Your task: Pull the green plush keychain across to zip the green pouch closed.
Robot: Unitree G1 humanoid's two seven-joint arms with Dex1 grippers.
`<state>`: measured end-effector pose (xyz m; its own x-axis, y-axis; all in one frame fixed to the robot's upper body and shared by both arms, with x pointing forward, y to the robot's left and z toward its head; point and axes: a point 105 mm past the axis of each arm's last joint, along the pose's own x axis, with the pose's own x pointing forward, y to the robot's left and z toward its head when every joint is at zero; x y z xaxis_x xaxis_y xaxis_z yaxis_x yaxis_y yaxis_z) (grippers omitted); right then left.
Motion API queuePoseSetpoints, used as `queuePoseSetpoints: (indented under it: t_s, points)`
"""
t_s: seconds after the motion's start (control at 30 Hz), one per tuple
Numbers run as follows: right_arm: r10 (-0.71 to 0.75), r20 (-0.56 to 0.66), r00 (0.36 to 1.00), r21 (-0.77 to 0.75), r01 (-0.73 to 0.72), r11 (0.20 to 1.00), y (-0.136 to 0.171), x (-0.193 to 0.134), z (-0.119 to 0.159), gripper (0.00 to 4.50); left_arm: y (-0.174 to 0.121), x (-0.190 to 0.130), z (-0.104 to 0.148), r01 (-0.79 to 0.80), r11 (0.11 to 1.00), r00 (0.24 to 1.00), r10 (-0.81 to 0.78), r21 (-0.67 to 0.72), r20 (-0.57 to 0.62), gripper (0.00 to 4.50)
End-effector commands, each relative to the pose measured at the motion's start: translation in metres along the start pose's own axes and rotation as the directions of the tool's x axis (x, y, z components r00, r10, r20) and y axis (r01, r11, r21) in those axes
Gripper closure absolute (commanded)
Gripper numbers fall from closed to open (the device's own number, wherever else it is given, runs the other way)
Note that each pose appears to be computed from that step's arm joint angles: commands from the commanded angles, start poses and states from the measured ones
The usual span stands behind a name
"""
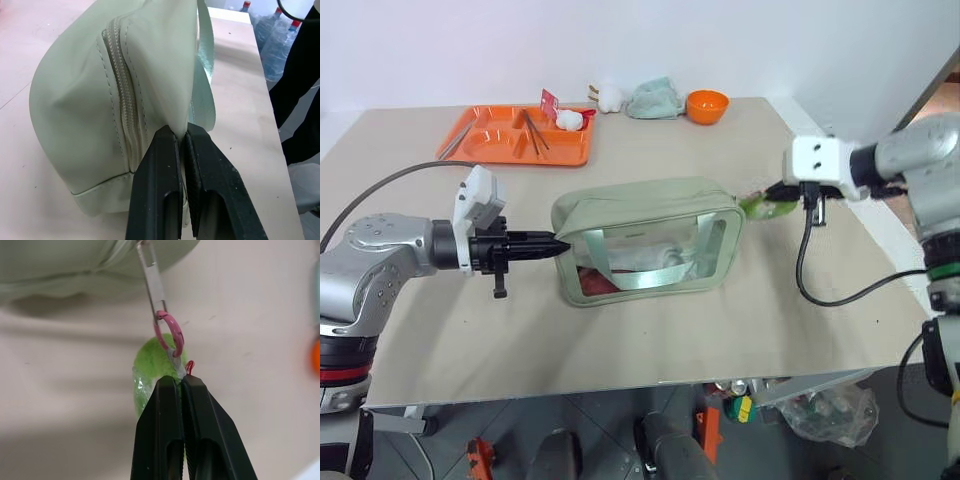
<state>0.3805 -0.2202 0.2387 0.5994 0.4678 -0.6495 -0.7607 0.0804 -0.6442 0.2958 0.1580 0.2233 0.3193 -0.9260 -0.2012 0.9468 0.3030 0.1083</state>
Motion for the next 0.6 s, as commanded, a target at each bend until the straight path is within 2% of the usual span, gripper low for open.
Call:
queuePoseSetpoints:
  t_s: [0.03, 0.13, 0.27, 0.43, 0.6]
  points:
    - [-0.047, 0.030, 0.998, 0.053, 0.045, 0.998, 0.003, 0.001, 0.004, 4.49, 0.005, -0.009, 0.016, -0.026, 0.998, 1.000, 0.025, 0.059, 0.019, 4.50]
    - [-0.030, 0.048, 0.998, 0.094, 0.026, 0.995, 0.013, 0.009, 0.006, 4.49, 0.006, -0.009, 0.017, -0.028, 0.998, 0.999, 0.027, 0.060, 0.020, 4.50]
    - [0.038, 0.050, 0.998, 0.152, -0.045, 0.987, 0.044, 0.032, 0.000, 4.49, 0.009, -0.007, 0.017, -0.032, 0.998, 0.999, 0.030, 0.062, 0.029, 4.50]
    - [0.050, 0.037, 0.998, 0.218, -0.057, 0.974, 0.065, 0.054, -0.008, 4.49, 0.011, -0.007, 0.019, -0.037, 0.997, 0.999, 0.034, 0.064, 0.039, 4.50]
    - [0.115, 0.025, 0.993, 0.212, -0.118, 0.970, 0.092, 0.073, -0.010, 4.49, 0.011, -0.006, 0.019, -0.037, 0.997, 0.998, 0.034, 0.061, 0.048, 4.50]
